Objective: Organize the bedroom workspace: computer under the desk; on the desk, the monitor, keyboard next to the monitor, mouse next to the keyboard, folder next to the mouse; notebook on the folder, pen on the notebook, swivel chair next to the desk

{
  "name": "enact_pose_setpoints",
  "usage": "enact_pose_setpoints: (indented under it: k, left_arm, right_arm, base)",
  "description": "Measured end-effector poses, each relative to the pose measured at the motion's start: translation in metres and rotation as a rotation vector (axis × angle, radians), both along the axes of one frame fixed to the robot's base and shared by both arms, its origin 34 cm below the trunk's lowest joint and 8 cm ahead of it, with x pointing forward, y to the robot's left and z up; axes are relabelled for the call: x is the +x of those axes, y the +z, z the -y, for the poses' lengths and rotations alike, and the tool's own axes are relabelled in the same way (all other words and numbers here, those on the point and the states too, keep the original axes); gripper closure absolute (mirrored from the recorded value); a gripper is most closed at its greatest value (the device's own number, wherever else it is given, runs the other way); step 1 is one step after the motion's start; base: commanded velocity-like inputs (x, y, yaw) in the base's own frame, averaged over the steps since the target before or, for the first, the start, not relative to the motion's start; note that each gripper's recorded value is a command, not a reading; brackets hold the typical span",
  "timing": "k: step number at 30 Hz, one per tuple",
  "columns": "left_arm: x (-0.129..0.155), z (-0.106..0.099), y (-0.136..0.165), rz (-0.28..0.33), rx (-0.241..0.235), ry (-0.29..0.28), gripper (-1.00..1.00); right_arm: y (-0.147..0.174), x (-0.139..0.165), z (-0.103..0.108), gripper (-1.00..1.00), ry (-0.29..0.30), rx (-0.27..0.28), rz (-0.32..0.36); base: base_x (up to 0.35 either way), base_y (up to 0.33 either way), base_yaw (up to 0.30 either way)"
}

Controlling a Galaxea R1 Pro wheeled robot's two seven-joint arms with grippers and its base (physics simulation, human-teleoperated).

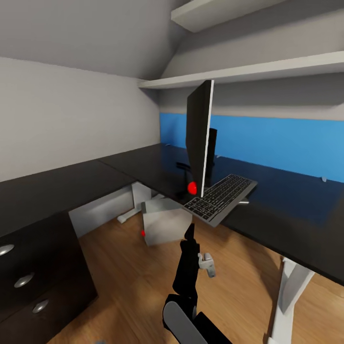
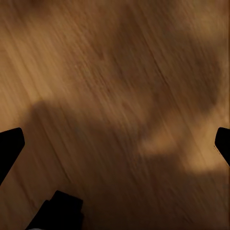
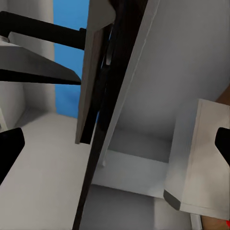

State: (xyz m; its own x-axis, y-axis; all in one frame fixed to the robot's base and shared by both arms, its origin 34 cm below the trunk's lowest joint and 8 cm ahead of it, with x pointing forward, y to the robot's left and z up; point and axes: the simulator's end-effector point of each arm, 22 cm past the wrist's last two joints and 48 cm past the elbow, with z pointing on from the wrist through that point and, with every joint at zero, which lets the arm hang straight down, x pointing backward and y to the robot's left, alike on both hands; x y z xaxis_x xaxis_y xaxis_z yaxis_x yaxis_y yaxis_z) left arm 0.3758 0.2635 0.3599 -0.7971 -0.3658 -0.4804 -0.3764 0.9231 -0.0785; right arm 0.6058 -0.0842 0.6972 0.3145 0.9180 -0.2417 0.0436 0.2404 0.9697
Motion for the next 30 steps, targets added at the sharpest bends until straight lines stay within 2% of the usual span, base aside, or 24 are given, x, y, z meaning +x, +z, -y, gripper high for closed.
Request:
enact_pose_setpoints:
  k: [22, 30]
  left_arm:
    - [-0.008, 0.003, -0.009, -0.028, -0.003, -0.006, -1.0]
    - [-0.009, 0.004, -0.01, -0.029, -0.004, -0.006, -1.0]
  right_arm:
    - [0.002, 0.0, 0.001, -1.0, -0.002, -0.004, 0.006]
    - [0.002, 0.004, 0.015, -1.0, -0.037, 0.01, 0.004]
  base:
    - [0.037, 0.0, 0.0]
    - [0.002, 0.0, 0.0]
